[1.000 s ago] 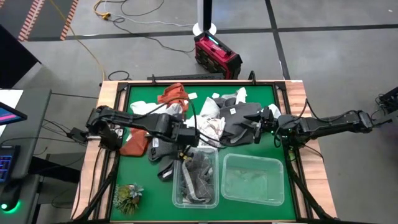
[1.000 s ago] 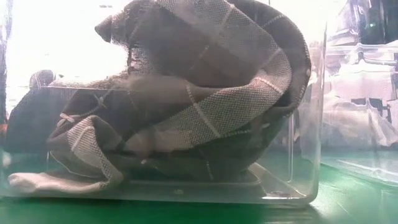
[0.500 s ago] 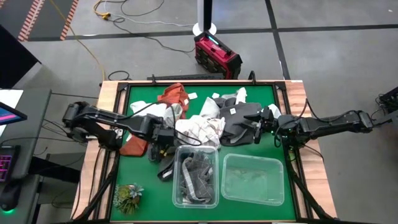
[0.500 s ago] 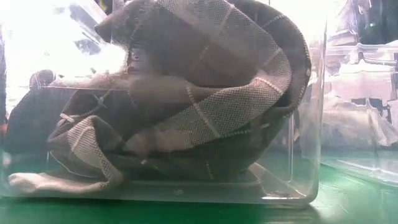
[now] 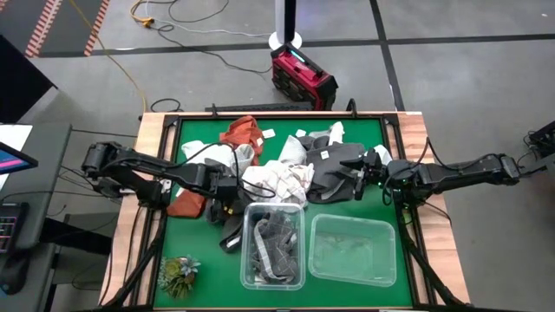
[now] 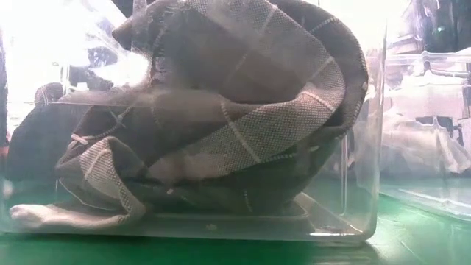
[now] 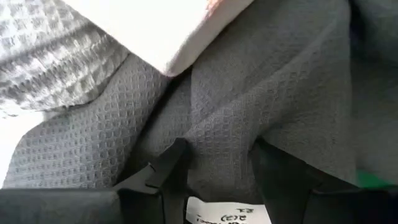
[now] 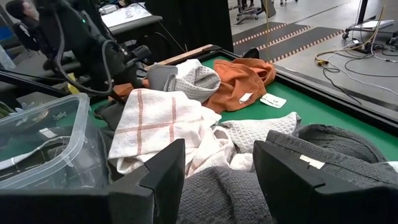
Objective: Sort towels by color in basket
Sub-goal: Put the left dark grey towel into the left transparent bin
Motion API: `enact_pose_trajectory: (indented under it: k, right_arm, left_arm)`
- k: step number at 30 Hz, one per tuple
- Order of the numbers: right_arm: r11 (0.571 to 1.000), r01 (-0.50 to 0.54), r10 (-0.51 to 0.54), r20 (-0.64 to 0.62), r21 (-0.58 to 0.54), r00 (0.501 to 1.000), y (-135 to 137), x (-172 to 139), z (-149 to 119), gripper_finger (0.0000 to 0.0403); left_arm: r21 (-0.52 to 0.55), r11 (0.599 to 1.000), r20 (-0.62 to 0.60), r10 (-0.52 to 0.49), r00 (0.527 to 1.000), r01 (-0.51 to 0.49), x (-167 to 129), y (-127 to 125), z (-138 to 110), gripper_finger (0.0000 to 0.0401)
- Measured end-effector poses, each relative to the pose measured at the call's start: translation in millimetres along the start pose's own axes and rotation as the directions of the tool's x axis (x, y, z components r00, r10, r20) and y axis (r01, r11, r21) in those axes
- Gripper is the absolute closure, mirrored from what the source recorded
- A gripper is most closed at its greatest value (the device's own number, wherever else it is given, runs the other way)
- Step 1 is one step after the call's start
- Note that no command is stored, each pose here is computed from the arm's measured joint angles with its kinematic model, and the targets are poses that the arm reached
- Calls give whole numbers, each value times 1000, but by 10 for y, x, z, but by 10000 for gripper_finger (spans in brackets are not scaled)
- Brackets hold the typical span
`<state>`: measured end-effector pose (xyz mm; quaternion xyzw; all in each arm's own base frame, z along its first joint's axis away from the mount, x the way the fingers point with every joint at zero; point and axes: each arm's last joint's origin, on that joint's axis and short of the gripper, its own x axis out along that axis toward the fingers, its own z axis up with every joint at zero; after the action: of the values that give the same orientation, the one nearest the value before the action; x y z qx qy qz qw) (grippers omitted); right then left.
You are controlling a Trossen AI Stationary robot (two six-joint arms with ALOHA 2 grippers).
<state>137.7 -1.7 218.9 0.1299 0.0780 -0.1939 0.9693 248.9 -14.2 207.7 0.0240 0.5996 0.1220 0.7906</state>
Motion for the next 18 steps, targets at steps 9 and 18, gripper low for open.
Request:
enact_pose_trajectory:
  k: [9,18]
  right_arm:
    - [1000,0,0,1,0,1000,0,0,1,184]
    - [1000,0,0,0,0,1000,0,0,0,184]
  left_arm:
    - [10,1000,59,-4,998,3,-5,0,40,386]
    - [3,997,449,-69,891,76,-1012,179,278,398]
